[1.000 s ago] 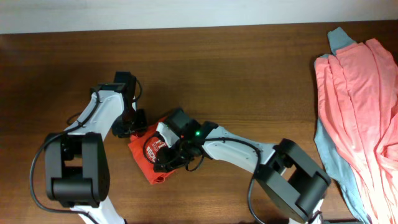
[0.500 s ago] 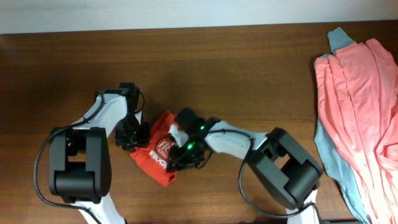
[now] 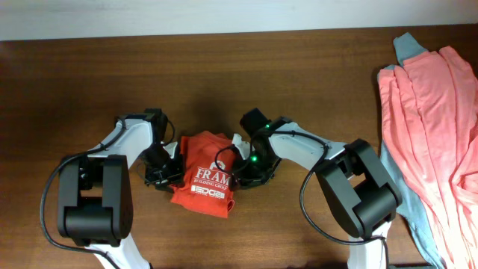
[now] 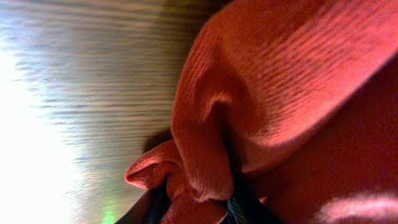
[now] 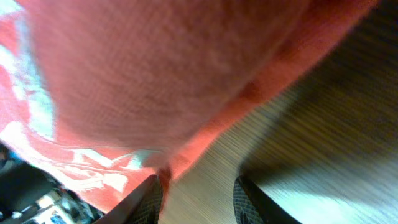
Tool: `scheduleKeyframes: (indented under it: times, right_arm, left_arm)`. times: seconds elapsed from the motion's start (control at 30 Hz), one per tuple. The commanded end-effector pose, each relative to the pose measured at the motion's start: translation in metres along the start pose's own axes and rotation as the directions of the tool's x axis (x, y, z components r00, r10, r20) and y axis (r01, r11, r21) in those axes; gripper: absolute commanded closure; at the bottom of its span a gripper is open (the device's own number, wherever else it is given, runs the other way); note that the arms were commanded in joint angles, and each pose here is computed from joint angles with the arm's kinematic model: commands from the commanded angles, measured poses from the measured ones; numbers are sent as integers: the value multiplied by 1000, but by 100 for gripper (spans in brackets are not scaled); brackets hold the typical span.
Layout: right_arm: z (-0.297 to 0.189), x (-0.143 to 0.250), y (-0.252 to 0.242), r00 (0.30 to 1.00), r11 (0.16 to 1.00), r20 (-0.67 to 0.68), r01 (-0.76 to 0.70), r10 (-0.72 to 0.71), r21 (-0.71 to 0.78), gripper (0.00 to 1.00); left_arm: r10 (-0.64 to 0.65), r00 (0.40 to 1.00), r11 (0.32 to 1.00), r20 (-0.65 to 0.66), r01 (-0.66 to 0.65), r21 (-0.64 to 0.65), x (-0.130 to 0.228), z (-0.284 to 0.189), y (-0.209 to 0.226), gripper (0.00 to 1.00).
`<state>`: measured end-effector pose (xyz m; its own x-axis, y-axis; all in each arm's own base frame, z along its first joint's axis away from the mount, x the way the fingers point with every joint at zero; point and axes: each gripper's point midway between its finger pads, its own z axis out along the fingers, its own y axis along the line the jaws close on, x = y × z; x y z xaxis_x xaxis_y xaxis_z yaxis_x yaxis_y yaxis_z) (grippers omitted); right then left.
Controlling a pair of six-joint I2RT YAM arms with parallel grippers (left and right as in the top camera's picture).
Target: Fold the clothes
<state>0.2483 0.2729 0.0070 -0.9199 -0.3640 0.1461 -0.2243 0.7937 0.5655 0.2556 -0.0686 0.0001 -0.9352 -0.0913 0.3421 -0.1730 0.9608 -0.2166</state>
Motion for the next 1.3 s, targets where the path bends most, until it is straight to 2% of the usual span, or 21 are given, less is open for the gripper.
scheduleKeyframes:
  times: [0.0, 0.1, 0.2, 0.23, 0.27, 0.3, 0.4, 0.63, 0.7, 0.87, 0.93, 1.27]
  right_arm:
    - [-20, -7, -30, 999, 979, 37, 9, -17, 202, 57]
    - [-55, -8, -36, 996, 959, 84, -9, -16, 284, 56]
    - [-83, -9, -36, 992, 954, 128, -15, -24, 299, 56]
    - [-93, -8, -36, 989, 954, 147, -18, -27, 298, 56]
    - [-102, -7, -37, 986, 955, 165, -23, -27, 296, 56]
    - [-109, -7, -37, 983, 956, 180, -30, -24, 293, 56]
    - [-131, -3, -41, 975, 957, 220, -47, -18, 288, 56]
    - [-150, 5, -45, 969, 957, 248, -64, -9, 284, 55]
    - [-150, 5, -45, 969, 957, 247, -65, -8, 284, 55]
    - [-150, 5, -45, 969, 957, 247, -65, -8, 284, 55]
    - [-150, 5, -45, 969, 957, 247, -65, -8, 284, 55]
    - [-150, 5, -45, 969, 957, 247, -64, -8, 284, 55]
  left_arm:
    - [77, 997, 993, 26, -79, 82, -10, -2, -19, 67]
    - [90, 991, 992, 94, -97, 76, -19, -22, -23, 64]
    - [95, 984, 995, 149, -100, 25, -23, -40, -18, 60]
    - [100, 979, 995, 178, -102, -1, -23, -49, -15, 49]
    - [106, 974, 994, 199, -105, -16, -24, -55, -14, 21]
    - [110, 970, 994, 215, -107, -26, -23, -59, -14, 9]
    - [116, 964, 993, 238, -113, -25, -24, -65, -15, 1]
    - [212, 930, 977, 302, -210, -38, -44, -66, -21, 1]
    - [272, 909, 958, 314, -288, 4, -47, -65, -33, 1]
    - [310, 898, 942, 313, -335, 26, -50, -60, -38, 1]
    - [337, 891, 928, 305, -369, 53, -48, -56, -43, 1]
    - [357, 918, 910, 173, -383, 156, -44, -10, -51, 5]
